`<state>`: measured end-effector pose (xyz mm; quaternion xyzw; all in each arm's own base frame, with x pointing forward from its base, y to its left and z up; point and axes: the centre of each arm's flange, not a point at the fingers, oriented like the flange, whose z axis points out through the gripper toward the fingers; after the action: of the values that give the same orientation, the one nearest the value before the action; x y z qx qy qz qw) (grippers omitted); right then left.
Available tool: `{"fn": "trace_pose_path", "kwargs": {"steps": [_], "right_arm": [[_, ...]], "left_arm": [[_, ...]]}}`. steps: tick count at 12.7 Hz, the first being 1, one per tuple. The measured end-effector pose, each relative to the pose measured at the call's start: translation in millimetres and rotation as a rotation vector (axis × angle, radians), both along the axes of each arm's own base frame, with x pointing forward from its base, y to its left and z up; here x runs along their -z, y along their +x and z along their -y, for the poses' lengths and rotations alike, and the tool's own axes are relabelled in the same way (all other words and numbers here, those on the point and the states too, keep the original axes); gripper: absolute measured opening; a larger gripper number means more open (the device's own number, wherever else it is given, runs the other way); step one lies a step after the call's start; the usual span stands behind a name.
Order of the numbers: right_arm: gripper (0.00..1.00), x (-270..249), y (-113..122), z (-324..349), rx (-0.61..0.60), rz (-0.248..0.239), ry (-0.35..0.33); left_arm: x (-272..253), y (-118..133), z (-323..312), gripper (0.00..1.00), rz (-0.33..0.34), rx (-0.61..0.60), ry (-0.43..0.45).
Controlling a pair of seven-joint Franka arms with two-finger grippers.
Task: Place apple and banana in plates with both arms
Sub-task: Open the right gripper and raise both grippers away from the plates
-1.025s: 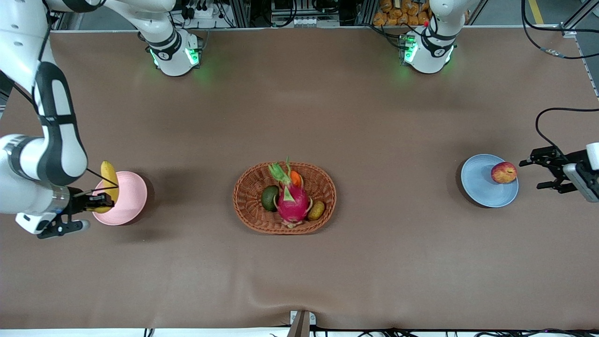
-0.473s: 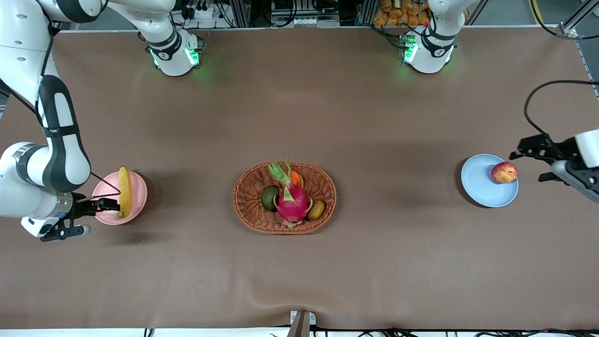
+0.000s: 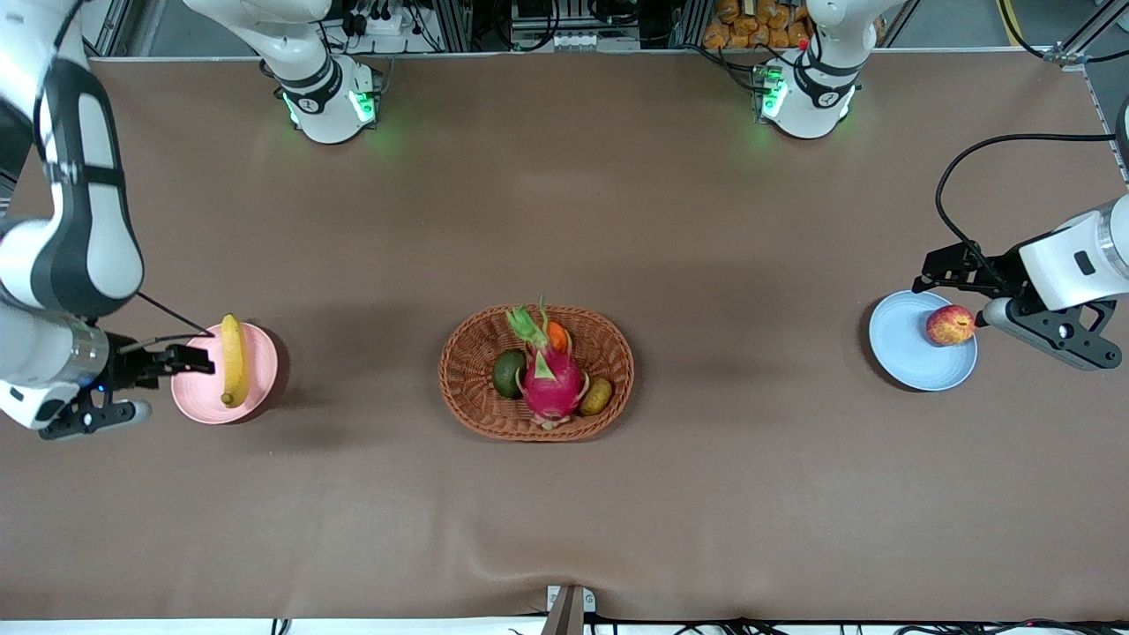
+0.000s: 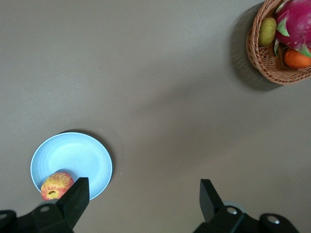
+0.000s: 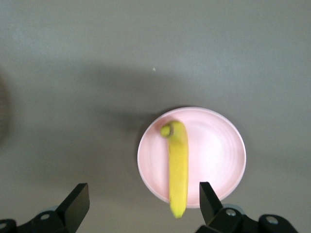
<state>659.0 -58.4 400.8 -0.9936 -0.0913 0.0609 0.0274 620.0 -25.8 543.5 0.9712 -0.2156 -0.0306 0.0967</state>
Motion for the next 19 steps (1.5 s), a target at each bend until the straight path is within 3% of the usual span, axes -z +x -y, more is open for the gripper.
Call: {"fn": "trace_pose_path", "kwargs": {"steps": [3, 10, 13, 15, 19], "right_arm": [[1.0, -46.6, -22.5, -32.7, 0.061, -0.04, -0.043], [1.0, -110.9, -88.0, -32.5, 0.1, 0.017, -0.029], [1.0, -155.3, -113.7, -38.5, 0.201, -0.001, -0.017], [1.0, -186.5, -121.9, -39.9, 0.219, 0.007, -0.014], [1.0, -219.9, -122.7, -40.9, 0.218, 0.052, -0.008]], "left_arm": [[-0.3, 0.0, -1.2, 1.0, 0.0, -0.005, 0.0], [-38.4, -18.7, 31.6, 1.0, 0.032, -0.062, 0.113], [-57.8, -32.7, 10.6, 1.0, 0.007, -0.221, 0.144], [-67.8, -43.1, 16.6, 1.0, -0.016, -0.326, 0.168], [-78.1, -52.8, 25.6, 1.0, -0.017, -0.349, 0.187]]}}
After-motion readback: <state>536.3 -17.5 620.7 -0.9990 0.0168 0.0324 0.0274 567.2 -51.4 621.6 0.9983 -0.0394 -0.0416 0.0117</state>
